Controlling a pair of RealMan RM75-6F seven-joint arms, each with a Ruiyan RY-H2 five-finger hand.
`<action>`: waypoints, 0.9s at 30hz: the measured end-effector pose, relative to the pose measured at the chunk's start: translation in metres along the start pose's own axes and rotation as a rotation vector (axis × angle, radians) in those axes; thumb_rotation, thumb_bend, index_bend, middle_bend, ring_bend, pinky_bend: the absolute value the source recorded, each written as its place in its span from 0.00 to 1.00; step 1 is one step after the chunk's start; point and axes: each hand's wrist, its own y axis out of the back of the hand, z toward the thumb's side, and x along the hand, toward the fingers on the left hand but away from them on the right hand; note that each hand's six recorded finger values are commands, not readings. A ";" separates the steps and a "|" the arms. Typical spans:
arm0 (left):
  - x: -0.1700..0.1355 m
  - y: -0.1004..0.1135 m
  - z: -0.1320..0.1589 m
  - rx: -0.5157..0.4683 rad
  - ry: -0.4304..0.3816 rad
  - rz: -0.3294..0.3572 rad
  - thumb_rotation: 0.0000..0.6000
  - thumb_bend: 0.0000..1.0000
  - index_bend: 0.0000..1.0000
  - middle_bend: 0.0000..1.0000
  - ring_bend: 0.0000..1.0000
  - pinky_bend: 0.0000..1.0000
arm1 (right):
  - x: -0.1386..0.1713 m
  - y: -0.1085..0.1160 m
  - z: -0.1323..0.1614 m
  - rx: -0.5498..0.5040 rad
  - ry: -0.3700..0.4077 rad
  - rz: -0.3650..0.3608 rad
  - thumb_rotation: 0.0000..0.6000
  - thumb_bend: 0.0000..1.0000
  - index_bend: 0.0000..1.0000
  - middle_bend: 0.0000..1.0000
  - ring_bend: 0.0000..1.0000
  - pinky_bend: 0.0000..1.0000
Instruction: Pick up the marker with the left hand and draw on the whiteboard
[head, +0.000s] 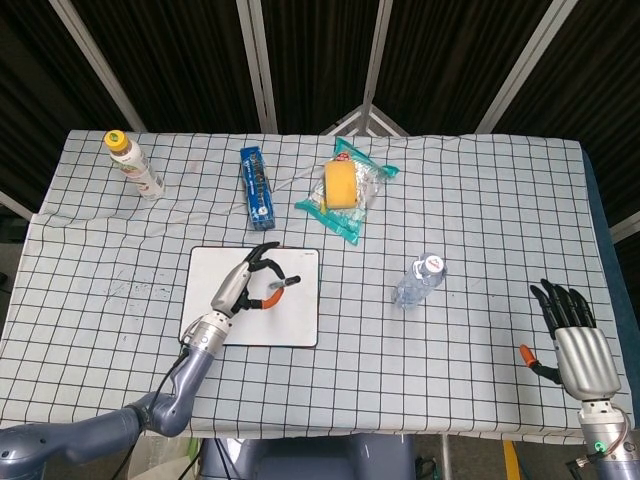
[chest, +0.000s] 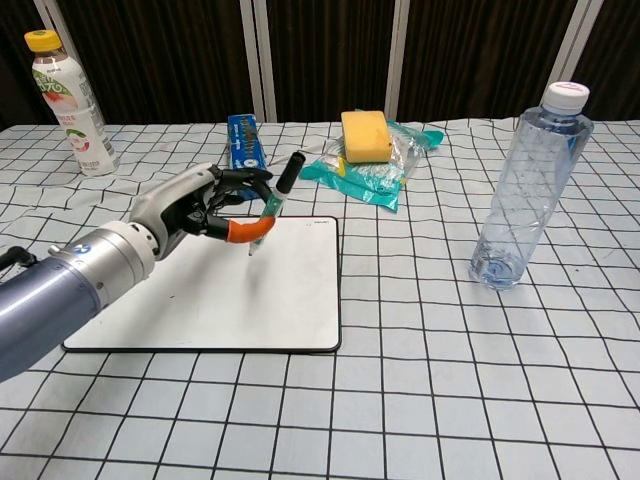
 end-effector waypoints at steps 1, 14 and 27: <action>0.001 -0.001 -0.001 0.001 0.001 -0.001 1.00 0.55 0.67 0.08 0.00 0.00 | 0.000 0.000 0.000 0.000 0.000 0.000 1.00 0.31 0.00 0.00 0.00 0.00; 0.003 -0.008 -0.009 0.036 0.009 -0.025 1.00 0.55 0.68 0.09 0.00 0.00 | 0.000 0.000 0.000 -0.002 -0.001 0.001 1.00 0.31 0.00 0.00 0.00 0.00; 0.006 0.028 -0.028 0.127 0.032 0.034 1.00 0.55 0.68 0.09 0.00 0.00 | -0.001 0.000 0.000 -0.012 -0.009 0.001 1.00 0.31 0.00 0.00 0.00 0.00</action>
